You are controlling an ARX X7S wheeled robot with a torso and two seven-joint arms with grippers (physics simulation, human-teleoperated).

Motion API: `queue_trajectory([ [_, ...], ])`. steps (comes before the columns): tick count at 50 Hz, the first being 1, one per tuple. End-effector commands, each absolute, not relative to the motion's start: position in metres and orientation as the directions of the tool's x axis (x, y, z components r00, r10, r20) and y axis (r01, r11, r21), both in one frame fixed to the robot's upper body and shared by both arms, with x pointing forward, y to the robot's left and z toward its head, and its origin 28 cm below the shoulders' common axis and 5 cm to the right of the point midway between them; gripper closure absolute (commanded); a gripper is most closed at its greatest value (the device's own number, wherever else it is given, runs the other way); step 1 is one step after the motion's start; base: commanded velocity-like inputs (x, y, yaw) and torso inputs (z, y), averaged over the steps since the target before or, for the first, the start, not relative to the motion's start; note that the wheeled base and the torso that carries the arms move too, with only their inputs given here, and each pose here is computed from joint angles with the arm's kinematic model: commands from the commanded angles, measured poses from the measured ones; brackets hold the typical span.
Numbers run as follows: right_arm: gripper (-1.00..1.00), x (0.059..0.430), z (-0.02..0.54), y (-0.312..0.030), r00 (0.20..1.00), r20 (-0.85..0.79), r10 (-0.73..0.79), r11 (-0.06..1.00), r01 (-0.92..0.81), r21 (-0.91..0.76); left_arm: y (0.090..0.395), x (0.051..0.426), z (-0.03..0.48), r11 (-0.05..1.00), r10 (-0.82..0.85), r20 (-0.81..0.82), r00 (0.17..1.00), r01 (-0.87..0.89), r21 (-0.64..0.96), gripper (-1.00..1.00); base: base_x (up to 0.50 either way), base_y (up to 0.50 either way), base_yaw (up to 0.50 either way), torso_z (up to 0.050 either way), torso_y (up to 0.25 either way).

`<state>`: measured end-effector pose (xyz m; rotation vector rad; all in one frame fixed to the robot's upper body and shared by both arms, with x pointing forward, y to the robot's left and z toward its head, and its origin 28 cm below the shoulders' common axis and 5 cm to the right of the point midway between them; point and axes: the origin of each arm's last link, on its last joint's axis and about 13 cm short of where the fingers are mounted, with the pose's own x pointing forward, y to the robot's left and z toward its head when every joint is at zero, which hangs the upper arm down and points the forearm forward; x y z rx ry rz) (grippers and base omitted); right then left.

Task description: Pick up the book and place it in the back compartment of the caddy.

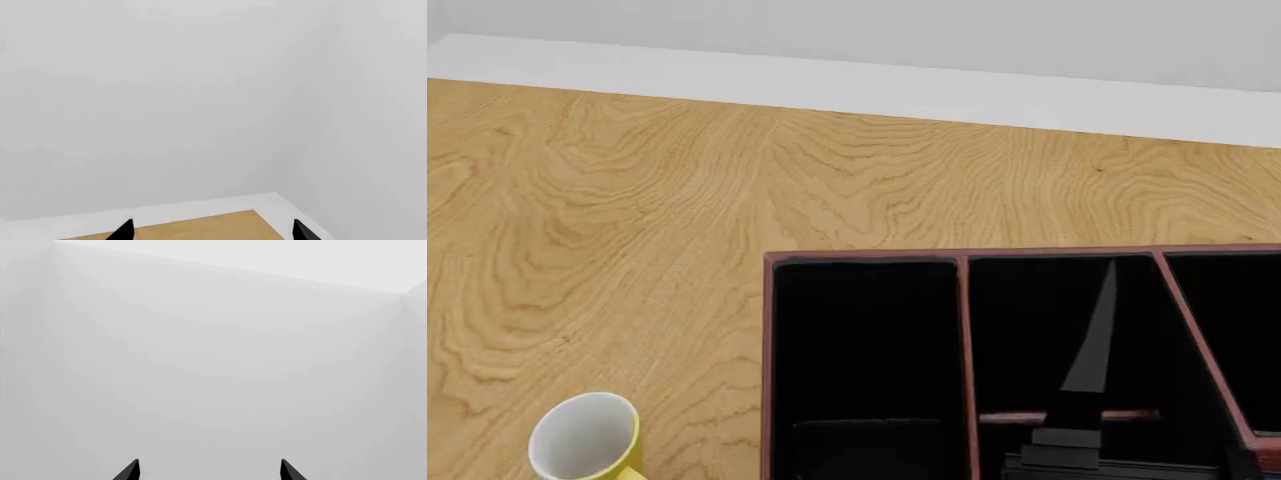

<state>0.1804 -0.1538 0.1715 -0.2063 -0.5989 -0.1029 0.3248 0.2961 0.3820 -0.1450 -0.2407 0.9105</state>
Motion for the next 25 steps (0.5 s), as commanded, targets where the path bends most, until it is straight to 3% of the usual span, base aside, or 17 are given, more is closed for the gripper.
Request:
queue_trajectory([
  [1,-1.0,0.179,0.172,-0.156,0.821,0.569,-0.044,0.969,0.174,-0.177,0.301,0.347,0.388,0.584,0.8,0.008,0.6,-0.776,-0.239,-1.0,0.0,0.0,0.0,0.0,0.0],
  [25,-1.0,0.18,0.17,-0.157,0.819,0.572,-0.04,0.972,0.163,-0.167,0.302,0.355,0.329,0.503,0.835,-0.158,0.527,-0.848,-0.167,-1.0,0.0,0.0,0.0,0.0,0.0],
])
